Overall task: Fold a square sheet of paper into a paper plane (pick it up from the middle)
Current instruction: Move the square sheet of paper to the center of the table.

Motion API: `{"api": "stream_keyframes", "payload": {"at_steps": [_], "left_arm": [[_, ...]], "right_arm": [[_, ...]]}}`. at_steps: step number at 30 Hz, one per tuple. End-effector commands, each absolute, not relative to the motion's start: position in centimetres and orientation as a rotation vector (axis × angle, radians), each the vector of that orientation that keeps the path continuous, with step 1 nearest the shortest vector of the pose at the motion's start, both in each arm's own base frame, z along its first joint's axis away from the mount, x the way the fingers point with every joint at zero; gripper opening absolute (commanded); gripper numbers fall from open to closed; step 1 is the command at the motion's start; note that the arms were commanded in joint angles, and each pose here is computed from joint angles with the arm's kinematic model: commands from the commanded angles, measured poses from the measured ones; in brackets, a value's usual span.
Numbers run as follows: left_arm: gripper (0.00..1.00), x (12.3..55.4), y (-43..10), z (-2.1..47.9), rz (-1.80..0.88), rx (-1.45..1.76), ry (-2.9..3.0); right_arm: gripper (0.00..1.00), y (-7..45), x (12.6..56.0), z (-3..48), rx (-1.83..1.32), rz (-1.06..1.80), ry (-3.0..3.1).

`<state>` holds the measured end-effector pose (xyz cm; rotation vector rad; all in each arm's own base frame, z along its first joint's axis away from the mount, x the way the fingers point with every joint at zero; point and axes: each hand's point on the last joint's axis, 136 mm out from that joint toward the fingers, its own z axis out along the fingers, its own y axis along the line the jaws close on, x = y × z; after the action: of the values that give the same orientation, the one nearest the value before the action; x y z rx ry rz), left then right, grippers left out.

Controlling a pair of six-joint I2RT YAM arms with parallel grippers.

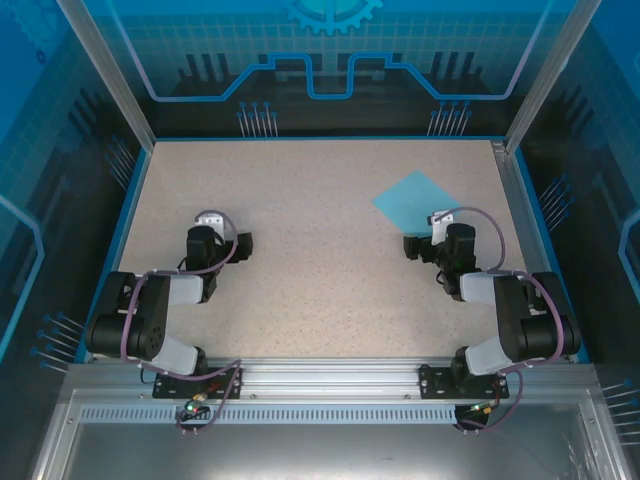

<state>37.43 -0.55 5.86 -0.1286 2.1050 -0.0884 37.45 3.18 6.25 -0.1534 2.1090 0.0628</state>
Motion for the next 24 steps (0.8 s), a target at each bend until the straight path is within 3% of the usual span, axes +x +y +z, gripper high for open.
{"api": "stream_keyframes", "payload": {"at_steps": [1,24], "left_arm": [[0.99,39.7,-0.8,9.0,-0.107,-0.061,1.978],[0.99,38.7,-1.1,10.1,-0.122,-0.043,1.927]], "right_arm": [[0.99,3.4,39.8,9.4,-0.186,0.061,1.973],[0.99,3.7,39.5,9.5,-0.205,0.057,1.963]]}}
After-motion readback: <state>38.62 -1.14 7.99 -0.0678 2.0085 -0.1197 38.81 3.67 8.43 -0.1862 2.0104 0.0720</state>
